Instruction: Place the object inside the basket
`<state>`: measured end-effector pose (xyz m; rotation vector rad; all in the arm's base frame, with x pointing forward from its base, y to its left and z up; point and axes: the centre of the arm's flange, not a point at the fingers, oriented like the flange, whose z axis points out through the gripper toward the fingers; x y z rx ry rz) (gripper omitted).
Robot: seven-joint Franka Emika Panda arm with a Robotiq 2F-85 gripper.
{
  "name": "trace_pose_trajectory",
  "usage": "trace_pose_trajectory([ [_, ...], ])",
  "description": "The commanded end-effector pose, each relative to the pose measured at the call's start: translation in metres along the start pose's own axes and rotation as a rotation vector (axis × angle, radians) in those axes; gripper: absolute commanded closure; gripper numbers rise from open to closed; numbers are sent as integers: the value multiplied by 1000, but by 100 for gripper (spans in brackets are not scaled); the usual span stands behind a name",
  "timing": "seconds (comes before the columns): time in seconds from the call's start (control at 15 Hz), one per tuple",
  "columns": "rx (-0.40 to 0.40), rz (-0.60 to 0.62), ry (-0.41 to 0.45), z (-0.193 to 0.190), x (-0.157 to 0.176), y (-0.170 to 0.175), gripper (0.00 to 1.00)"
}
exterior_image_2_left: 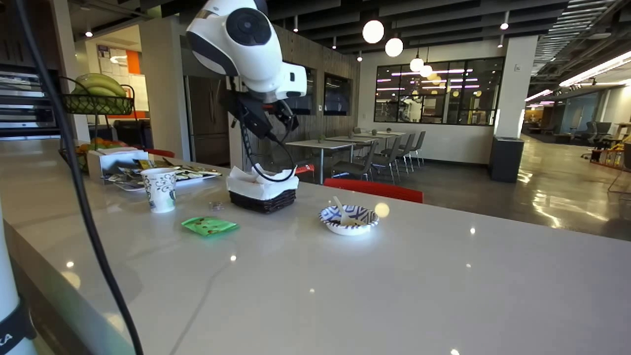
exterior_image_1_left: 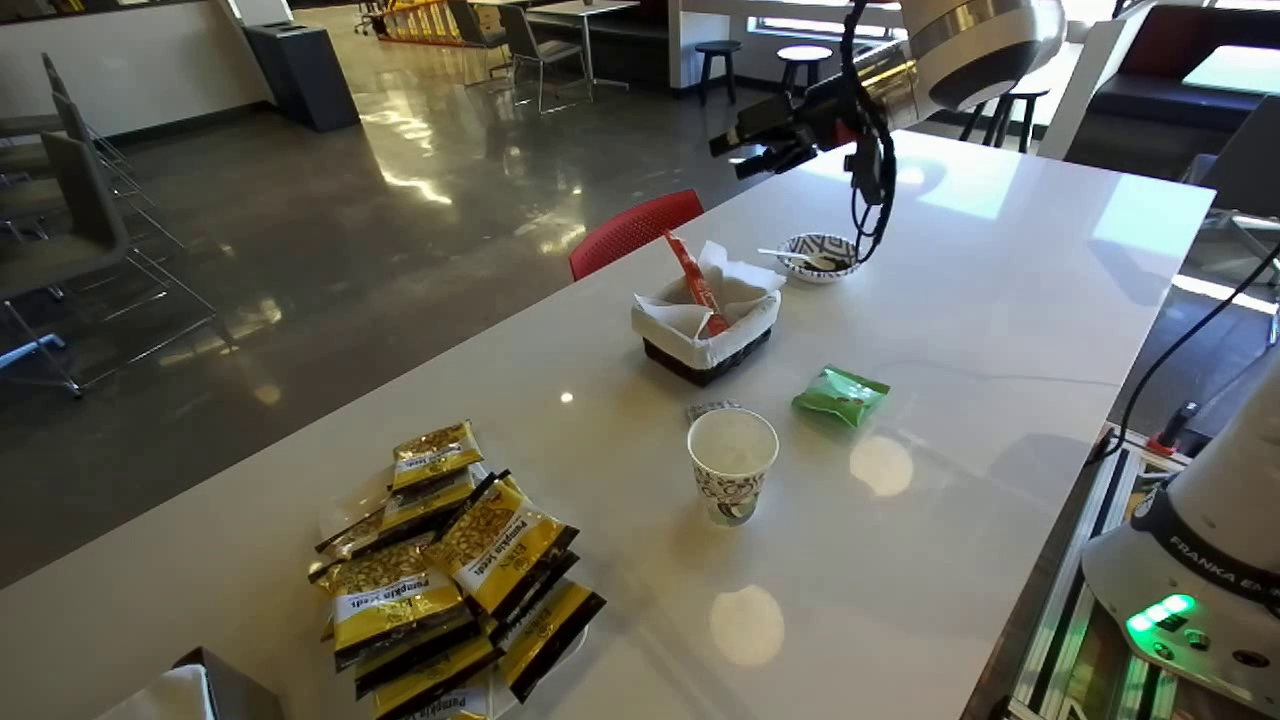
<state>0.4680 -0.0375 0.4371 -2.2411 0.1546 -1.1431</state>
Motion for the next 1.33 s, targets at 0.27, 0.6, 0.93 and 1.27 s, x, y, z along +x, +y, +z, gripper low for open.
trace_pose_trajectory([
  [0.27,-3,-30,-406,-69,7,-79,0],
  [0.6,-152,31,-663,-109,31,-96,0],
  [0.93,-471,81,-718,-200,96,-120,0],
  [1.27,-372,62,-673,-183,72,-108,0],
])
